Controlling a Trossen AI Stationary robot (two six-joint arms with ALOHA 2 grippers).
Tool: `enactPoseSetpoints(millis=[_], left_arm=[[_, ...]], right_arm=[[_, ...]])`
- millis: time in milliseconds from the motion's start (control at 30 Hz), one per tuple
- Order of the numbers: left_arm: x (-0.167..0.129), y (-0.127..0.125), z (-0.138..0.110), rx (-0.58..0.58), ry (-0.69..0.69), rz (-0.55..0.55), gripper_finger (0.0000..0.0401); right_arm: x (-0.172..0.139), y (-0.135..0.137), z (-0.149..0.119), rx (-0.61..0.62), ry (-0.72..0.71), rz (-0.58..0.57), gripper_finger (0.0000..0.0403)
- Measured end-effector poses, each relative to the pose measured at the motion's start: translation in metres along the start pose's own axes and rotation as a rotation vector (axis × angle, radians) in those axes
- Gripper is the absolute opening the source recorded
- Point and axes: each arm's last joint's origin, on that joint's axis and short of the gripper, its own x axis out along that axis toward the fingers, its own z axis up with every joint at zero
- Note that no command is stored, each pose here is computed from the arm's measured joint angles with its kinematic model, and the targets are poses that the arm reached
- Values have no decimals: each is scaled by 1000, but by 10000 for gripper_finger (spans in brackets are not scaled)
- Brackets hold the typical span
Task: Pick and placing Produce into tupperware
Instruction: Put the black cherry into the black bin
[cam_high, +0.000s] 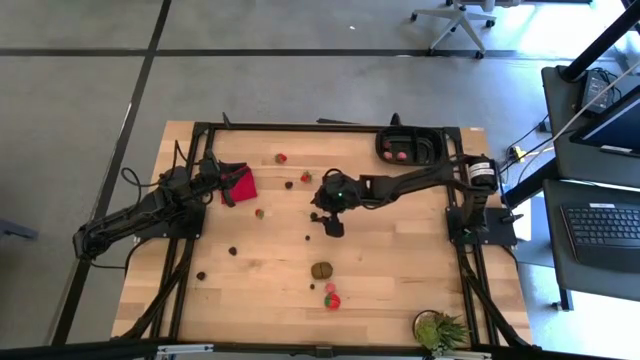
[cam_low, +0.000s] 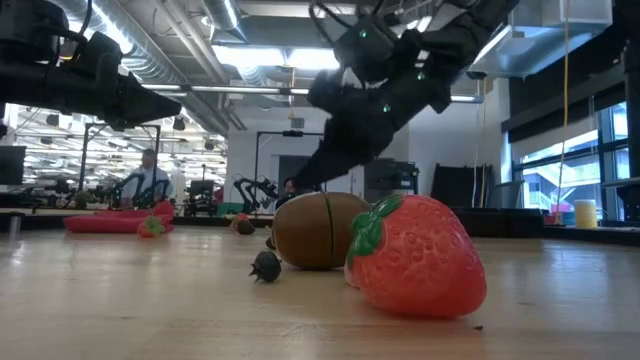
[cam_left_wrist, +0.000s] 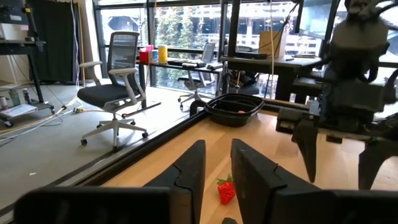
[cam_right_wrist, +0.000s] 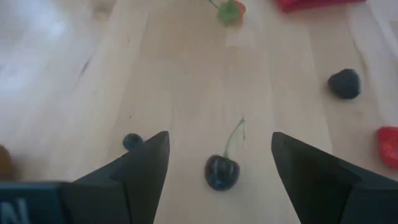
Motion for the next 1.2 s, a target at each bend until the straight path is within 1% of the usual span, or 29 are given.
enactPoseSetpoints(millis=[167, 667, 800, 933, 1200], left_arm=[[0, 0, 0, 0, 0, 0, 62], [0, 0, 0, 0, 0, 0, 42], [0, 0, 0, 0, 0, 1, 38], [0, 0, 0, 0, -1, 1, 34], [0, 0, 0, 0, 0, 0, 28]], right_arm=[[13, -1, -10, 1, 14, 2, 283], [36, -1, -33, 11, 79, 7, 283], [39, -1, -35, 12, 76, 6, 278], [40, -2, -35, 13, 74, 3, 249], [40, -2, -36, 11, 80, -36, 149]])
